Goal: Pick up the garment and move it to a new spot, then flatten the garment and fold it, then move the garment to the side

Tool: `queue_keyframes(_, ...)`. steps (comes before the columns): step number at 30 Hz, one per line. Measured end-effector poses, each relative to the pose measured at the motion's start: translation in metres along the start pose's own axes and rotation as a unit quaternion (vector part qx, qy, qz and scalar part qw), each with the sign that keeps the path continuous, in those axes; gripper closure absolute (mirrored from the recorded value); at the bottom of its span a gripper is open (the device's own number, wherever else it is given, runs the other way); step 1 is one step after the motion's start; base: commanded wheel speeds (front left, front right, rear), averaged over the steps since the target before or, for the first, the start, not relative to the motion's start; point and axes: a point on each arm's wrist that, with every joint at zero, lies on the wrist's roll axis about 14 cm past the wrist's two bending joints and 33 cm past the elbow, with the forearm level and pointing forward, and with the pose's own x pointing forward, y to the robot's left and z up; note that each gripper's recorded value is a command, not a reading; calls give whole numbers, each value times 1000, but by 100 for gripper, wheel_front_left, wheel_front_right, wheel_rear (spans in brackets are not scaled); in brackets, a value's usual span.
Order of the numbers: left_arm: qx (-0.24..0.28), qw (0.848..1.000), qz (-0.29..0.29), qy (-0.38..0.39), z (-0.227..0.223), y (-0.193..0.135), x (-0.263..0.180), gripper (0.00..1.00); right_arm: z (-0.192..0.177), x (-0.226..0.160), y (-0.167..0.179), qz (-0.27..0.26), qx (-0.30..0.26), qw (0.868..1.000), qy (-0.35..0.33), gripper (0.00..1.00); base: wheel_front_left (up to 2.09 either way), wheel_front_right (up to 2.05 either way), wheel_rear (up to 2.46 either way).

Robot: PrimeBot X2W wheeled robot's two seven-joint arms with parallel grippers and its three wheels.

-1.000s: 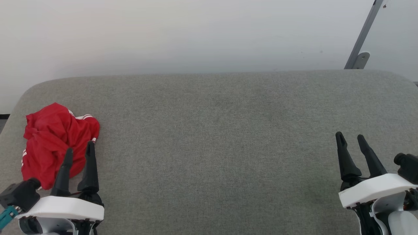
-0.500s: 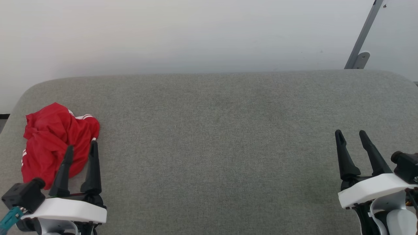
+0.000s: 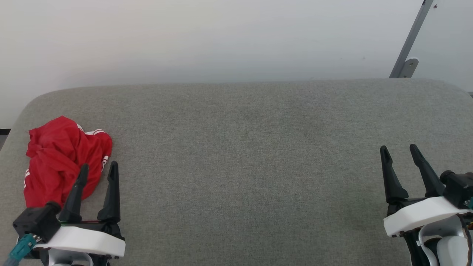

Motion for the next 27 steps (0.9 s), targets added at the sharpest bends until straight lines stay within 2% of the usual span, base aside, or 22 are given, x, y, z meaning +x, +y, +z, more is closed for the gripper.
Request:
queue_keyframes(13, 40, 999, -24, 3, -2, -6, -1, 0, 5, 1, 1, 6, -49, 999, -9, 0, 0, 0, 0)
queue_keyframes(27, 37, 999, -26, 12, -8, -6, -1, 0, 6, 0, -2, 0, -53, 999, -13, 0, 0, 0, 0)
